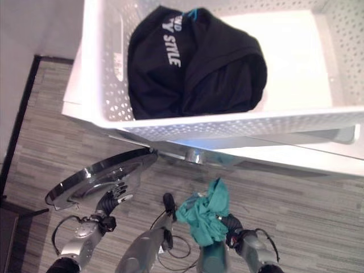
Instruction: Grab the laundry basket,head to the washer,open it,put in the laundry and shut it.
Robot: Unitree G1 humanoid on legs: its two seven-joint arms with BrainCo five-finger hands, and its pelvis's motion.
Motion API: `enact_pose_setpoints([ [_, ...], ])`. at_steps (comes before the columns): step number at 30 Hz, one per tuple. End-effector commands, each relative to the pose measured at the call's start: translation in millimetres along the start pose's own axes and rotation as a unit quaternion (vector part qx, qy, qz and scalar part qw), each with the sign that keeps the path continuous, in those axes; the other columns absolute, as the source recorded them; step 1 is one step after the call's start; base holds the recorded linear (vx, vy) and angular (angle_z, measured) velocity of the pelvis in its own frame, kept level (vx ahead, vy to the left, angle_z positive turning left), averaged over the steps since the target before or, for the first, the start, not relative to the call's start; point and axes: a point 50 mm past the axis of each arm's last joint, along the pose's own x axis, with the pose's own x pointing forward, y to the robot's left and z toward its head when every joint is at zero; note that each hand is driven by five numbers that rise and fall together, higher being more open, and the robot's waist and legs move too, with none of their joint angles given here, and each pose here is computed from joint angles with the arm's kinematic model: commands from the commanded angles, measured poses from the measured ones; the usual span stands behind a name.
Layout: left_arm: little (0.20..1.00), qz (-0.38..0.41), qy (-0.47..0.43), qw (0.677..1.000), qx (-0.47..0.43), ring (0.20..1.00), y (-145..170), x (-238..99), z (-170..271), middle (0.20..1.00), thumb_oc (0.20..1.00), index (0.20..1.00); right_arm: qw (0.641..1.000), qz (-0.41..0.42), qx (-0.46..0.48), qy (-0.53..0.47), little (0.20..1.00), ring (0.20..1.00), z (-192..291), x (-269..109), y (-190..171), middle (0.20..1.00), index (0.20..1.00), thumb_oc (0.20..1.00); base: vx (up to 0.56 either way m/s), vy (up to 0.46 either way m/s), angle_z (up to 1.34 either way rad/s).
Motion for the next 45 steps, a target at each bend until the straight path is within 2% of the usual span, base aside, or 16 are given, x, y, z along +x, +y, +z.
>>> enact_pose_setpoints([
  [1, 1.000, 0.006, -0.043, 0.999, -0.010, 1.000, -3, 4, 15, 1.000, 1.000, 1.000, 0.999, 0.007, -0.030, -0.036, 0.200, 0.200, 10, 1, 8, 0.200, 0.200, 0.200, 0.03, -0.016, -0.04],
  [10, 1.000, -0.001, -0.064, 0.998, -0.021, 1.000, -9, 5, 25, 1.000, 1.000, 1.000, 0.995, -0.021, -0.052, -0.080, 0.200, 0.200, 48, 13, 7, 0.200, 0.200, 0.200, 0.01, -0.015, 0.03],
  [16, 1.000, -0.018, -0.069, 0.997, -0.019, 1.000, -16, 5, 27, 1.000, 1.000, 1.000, 0.988, -0.004, -0.116, -0.105, 0.200, 0.200, 77, 21, 24, 0.200, 0.200, 0.200, 0.03, -0.047, 0.04],
  [22, 1.000, -0.025, -0.080, 0.996, -0.020, 1.000, -18, 3, 31, 1.000, 1.000, 1.000, 0.986, -0.025, -0.120, -0.114, 0.200, 0.200, 98, 28, 24, 0.200, 0.200, 0.200, 0.00, -0.039, 0.10],
  [24, 1.000, -0.047, -0.096, 0.994, -0.018, 1.000, -20, -2, 38, 1.000, 1.000, 1.000, 0.983, -0.076, -0.100, -0.137, 0.200, 0.200, 138, 32, 15, 0.200, 0.200, 0.200, -0.01, -0.061, 0.08],
  [30, 1.000, -0.075, -0.097, 0.992, -0.006, 1.000, -25, -1, 42, 1.000, 1.000, 1.000, 0.973, -0.144, -0.034, -0.175, 0.200, 0.200, 185, 22, -7, 0.200, 0.200, 0.200, 0.00, -0.034, 0.10],
  [39, 1.000, -0.096, -0.094, 0.991, 0.006, 1.000, -32, -4, 41, 1.000, 1.000, 1.000, 0.945, -0.178, 0.060, -0.267, 0.200, 0.200, 253, 1, -7, 0.200, 0.200, 0.200, 0.01, -0.023, 0.11],
  [45, 1.000, -0.105, -0.095, 0.990, 0.023, 1.000, -33, -6, 42, 1.000, 1.000, 1.000, 0.902, -0.187, 0.126, -0.368, 0.200, 0.200, 312, -34, -10, 0.200, 0.200, 0.200, 0.01, -0.007, 0.07],
])
